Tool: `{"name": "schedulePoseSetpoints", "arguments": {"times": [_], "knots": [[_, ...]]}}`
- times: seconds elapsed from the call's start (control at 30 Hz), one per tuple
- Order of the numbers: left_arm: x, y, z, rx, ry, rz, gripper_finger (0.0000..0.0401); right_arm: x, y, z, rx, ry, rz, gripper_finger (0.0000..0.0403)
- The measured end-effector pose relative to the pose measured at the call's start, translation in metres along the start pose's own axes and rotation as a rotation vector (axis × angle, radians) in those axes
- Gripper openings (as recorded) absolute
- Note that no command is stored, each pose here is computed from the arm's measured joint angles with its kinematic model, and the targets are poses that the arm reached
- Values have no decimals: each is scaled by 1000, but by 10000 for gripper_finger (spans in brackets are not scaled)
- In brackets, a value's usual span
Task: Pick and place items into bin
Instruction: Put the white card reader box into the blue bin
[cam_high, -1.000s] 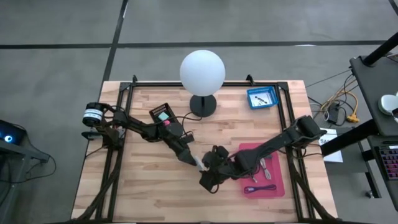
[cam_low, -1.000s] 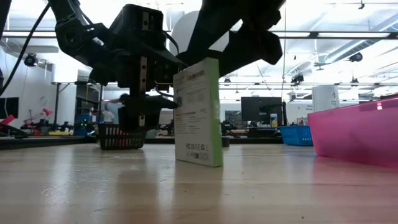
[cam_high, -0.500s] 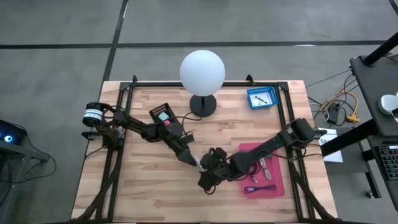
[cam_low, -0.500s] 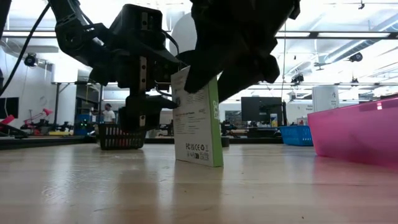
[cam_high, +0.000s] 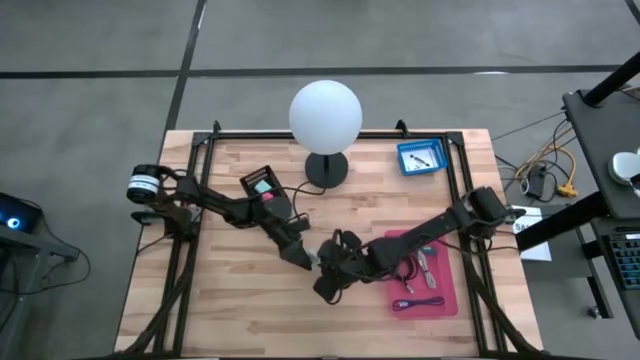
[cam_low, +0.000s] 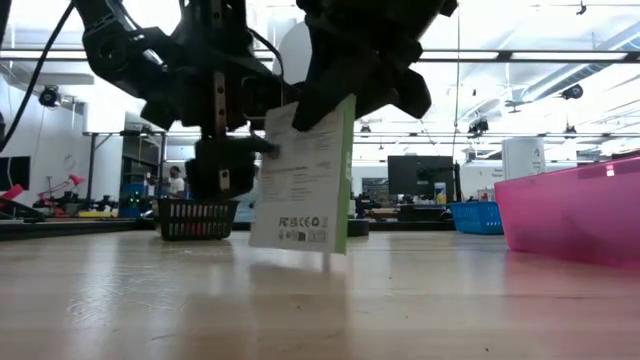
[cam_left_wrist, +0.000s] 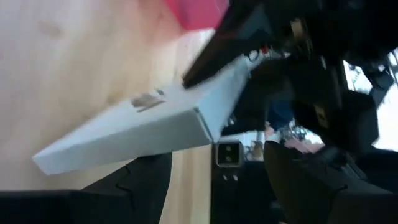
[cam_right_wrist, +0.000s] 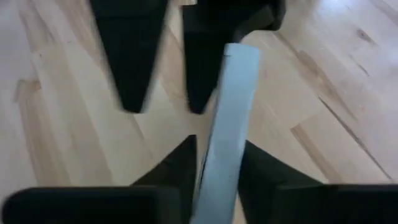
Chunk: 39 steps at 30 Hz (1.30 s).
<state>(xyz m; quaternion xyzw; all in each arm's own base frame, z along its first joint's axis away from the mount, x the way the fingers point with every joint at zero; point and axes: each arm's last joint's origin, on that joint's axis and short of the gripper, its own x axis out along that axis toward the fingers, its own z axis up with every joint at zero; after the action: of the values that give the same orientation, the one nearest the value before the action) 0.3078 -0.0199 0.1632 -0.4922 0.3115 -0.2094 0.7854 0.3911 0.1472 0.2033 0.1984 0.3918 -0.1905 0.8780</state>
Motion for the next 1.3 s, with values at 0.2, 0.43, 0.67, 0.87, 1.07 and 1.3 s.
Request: {"name": "schedulePoseSetpoints", "arguments": {"times": [0.2, 0.43, 0.67, 0.87, 1.07, 1.3], "knots": [[-10, -18, 1, 45, 28, -86, 238, -3, -1, 9, -12, 40, 14, 29], [-31, -51, 4, 137, -36, -166, 238, -18, 1, 18, -44, 81, -10, 29], [-59, -87, 3, 248, -102, -264, 238, -51, 0, 36, -15, 73, 21, 29], [-82, -113, -2, 369, -174, -325, 238, -90, -13, 46, 23, 71, 14, 29], [-99, -130, -6, 501, -298, -336, 238, -128, -37, 53, 14, 46, -64, 29], [-112, -139, -6, 591, -475, -283, 238, -164, -81, 59, 29, 54, -270, 29]]}}
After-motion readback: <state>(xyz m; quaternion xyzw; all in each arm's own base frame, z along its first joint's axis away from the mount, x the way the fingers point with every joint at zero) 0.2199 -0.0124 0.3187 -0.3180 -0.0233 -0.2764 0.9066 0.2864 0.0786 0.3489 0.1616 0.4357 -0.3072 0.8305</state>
